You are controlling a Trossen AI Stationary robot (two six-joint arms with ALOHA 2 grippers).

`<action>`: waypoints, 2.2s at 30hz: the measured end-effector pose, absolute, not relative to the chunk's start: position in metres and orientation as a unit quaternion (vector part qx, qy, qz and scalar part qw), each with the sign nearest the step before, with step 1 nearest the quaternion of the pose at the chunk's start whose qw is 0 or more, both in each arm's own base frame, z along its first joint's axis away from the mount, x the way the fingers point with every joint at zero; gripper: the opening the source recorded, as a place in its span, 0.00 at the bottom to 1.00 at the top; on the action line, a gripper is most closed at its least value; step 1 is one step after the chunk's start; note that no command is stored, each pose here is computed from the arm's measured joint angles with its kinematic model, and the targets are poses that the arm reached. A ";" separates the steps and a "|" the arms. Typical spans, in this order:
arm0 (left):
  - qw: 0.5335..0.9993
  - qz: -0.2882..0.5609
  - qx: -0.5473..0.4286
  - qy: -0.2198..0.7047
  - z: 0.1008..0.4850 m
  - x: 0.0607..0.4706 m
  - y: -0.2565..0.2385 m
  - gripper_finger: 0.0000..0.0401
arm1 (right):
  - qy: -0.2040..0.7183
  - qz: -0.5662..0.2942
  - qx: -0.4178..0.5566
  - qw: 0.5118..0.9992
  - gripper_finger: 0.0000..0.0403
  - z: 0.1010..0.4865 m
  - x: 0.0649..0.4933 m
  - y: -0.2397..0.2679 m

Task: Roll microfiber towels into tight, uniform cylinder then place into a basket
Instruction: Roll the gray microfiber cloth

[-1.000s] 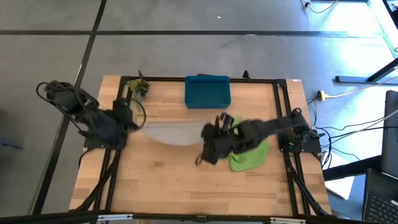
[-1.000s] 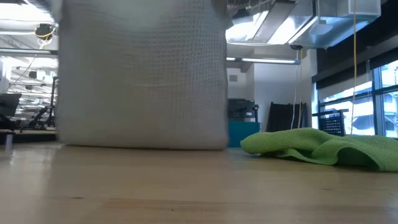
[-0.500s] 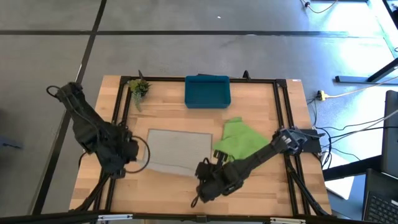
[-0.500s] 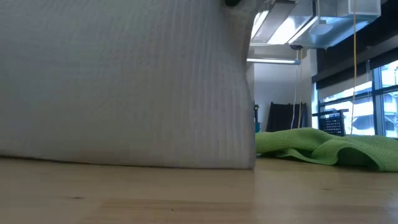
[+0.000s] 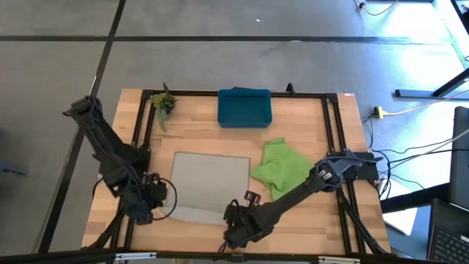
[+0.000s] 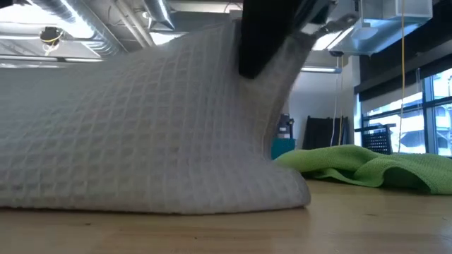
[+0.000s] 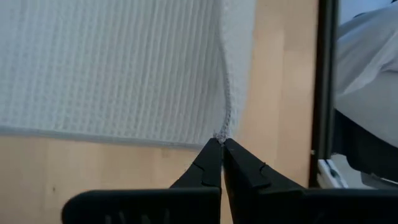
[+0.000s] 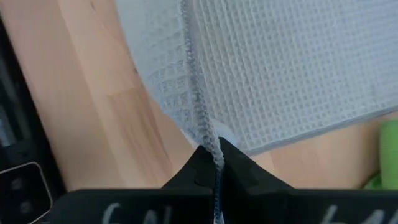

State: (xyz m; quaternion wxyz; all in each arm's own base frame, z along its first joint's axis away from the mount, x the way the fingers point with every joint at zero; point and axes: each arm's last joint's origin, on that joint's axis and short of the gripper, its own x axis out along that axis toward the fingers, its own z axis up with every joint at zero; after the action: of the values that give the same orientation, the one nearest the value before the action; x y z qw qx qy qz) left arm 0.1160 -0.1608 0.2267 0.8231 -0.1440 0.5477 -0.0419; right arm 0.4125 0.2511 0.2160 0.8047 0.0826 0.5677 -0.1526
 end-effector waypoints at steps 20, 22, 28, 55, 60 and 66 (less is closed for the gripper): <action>0.855 0.137 -0.117 0.487 0.215 0.129 -0.131 0.00 | 0.603 -0.243 0.076 0.756 0.01 0.212 0.431 0.184; 0.851 0.161 -0.116 0.486 0.214 0.130 -0.126 0.00 | 0.608 -0.254 0.074 0.748 0.01 0.210 0.432 0.176; 0.842 0.224 -0.108 0.479 0.213 0.134 -0.111 0.00 | 0.604 -0.297 0.058 0.737 0.01 0.205 0.439 0.151; 0.826 0.325 -0.078 0.454 0.192 0.142 -0.077 0.00 | 0.625 -0.359 -0.012 0.693 0.01 0.188 0.445 0.109; 0.828 0.323 -0.081 0.452 0.192 0.143 -0.078 0.00 | 0.625 -0.339 0.012 0.703 0.02 0.183 0.451 0.108; 0.828 0.322 -0.078 0.453 0.192 0.143 -0.077 0.00 | 0.625 -0.337 0.015 0.704 0.07 0.183 0.453 0.106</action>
State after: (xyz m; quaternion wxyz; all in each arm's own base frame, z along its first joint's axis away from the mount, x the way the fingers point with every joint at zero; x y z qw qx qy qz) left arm 0.1433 -0.0773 0.1923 0.8279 -0.0777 0.4529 0.3217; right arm 0.4527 0.1059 0.1833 0.7038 0.0152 0.6254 -0.3367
